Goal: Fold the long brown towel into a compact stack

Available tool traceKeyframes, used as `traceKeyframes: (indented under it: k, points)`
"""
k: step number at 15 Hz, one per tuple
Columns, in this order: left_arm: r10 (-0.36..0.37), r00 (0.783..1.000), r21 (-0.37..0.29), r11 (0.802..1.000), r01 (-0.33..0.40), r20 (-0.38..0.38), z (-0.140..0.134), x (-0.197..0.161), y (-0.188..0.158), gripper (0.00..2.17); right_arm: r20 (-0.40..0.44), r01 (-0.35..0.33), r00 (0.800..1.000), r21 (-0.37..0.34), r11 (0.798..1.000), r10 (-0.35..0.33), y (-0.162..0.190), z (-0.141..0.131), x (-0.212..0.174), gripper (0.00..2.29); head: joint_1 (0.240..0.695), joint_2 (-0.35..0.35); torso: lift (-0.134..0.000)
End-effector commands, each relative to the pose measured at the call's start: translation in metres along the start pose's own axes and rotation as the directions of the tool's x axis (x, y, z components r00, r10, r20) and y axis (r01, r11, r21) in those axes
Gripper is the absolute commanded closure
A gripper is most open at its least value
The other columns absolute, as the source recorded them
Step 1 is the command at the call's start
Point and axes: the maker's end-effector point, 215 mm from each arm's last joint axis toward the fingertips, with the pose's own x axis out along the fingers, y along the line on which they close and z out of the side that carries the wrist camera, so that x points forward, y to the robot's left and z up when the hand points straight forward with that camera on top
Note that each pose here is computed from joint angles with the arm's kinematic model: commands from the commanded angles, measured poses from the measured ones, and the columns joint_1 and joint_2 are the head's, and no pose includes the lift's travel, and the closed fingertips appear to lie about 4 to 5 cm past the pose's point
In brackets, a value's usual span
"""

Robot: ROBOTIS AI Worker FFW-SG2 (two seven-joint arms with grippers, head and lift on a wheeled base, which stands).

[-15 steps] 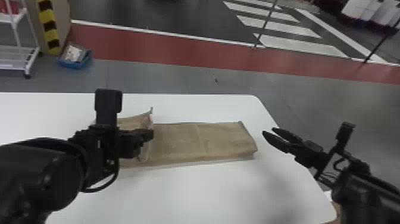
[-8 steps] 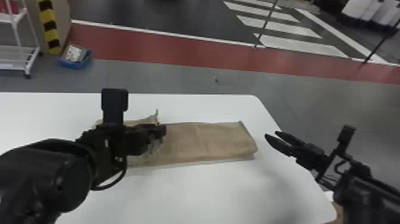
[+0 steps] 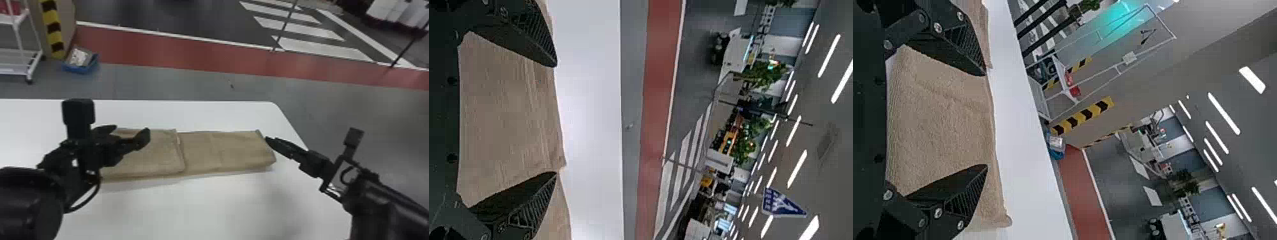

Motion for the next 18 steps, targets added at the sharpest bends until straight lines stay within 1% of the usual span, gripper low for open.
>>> traceKeyframes:
  k: [1,2,3,4,5,6,7,8,9,10,11,12,13,14,16,18]
  points:
    - [0.122,0.991,0.019,0.992,-0.123,0.058,0.009,-0.029,0.096,0.04,-0.068,-0.004,0.998,0.055,0.998,0.008,0.032,-0.021,0.025,0.48,0.695,-0.343,-0.124]
    - [0.166,0.983,0.027,0.985,-0.169,0.082,0.014,-0.044,0.132,0.04,-0.108,-0.002,0.994,0.054,0.999,0.007,0.047,-0.036,0.040,0.50,0.695,-0.306,-0.124]
    - [0.217,0.969,0.050,0.973,-0.224,0.120,0.023,-0.061,0.169,0.04,-0.153,-0.005,0.988,0.037,0.999,0.011,0.067,-0.051,0.058,0.50,0.695,-0.257,-0.124]
    - [0.256,0.955,0.054,0.962,-0.266,0.149,0.031,-0.077,0.201,0.04,-0.200,-0.002,0.980,0.014,1.000,0.005,0.087,-0.066,0.078,0.50,0.695,-0.202,-0.124]
    - [0.274,0.949,0.041,0.958,-0.283,0.156,0.032,-0.091,0.224,0.04,-0.245,0.014,0.969,-0.013,1.000,-0.017,0.095,-0.081,0.091,0.50,0.695,-0.153,-0.124]
    - [0.290,0.942,0.025,0.954,-0.298,0.169,0.035,-0.107,0.245,0.04,-0.275,0.035,0.960,-0.057,0.998,-0.049,0.101,-0.089,0.104,0.50,0.695,-0.094,-0.124]
    - [0.294,0.938,0.017,0.953,-0.302,0.183,0.037,-0.118,0.256,0.04,-0.289,0.036,0.956,-0.080,0.996,-0.057,0.110,-0.091,0.115,0.50,0.695,-0.002,-0.124]
    - [0.297,0.933,0.014,0.952,-0.306,0.201,0.038,-0.128,0.264,0.04,-0.302,0.036,0.951,-0.110,0.993,-0.068,0.119,-0.093,0.127,0.51,0.695,0.037,-0.124]
    - [0.290,0.933,0.020,0.954,-0.301,0.213,0.040,-0.132,0.265,0.04,-0.318,0.041,0.944,-0.141,0.989,-0.084,0.124,-0.096,0.136,0.51,0.695,0.070,-0.124]
    - [0.294,0.933,0.022,0.952,-0.305,0.209,0.037,-0.133,0.268,0.04,-0.330,0.037,0.940,-0.160,0.986,-0.089,0.130,-0.096,0.146,0.51,0.695,0.094,-0.124]
    - [0.291,0.927,0.031,0.951,-0.307,0.236,0.042,-0.135,0.270,0.04,-0.343,0.042,0.934,-0.174,0.984,-0.101,0.131,-0.098,0.150,0.51,0.695,0.116,-0.124]
    - [0.286,0.930,0.034,0.953,-0.301,0.230,0.039,-0.133,0.270,0.04,-0.359,0.046,0.927,-0.170,0.984,-0.105,0.130,-0.101,0.153,0.51,0.695,0.133,-0.124]
    - [0.280,0.933,0.038,0.955,-0.295,0.228,0.038,-0.130,0.270,0.04,-0.376,0.054,0.919,-0.168,0.984,-0.115,0.130,-0.106,0.157,0.61,0.695,0.152,-0.124]
    - [0.269,0.936,0.043,0.957,-0.285,0.226,0.038,-0.128,0.267,0.04,-0.386,0.062,0.914,-0.164,0.984,-0.122,0.127,-0.110,0.158,0.62,0.695,0.156,-0.124]
    - [0.261,0.933,0.057,0.957,-0.283,0.248,0.045,-0.129,0.269,0.04,-0.403,0.073,0.906,-0.158,0.985,-0.132,0.125,-0.114,0.163,0.62,0.695,0.156,-0.124]
    - [0.256,0.933,0.062,0.958,-0.280,0.254,0.049,-0.130,0.270,0.04,-0.420,0.069,0.898,-0.159,0.985,-0.131,0.127,-0.119,0.170,0.62,0.695,0.159,-0.124]
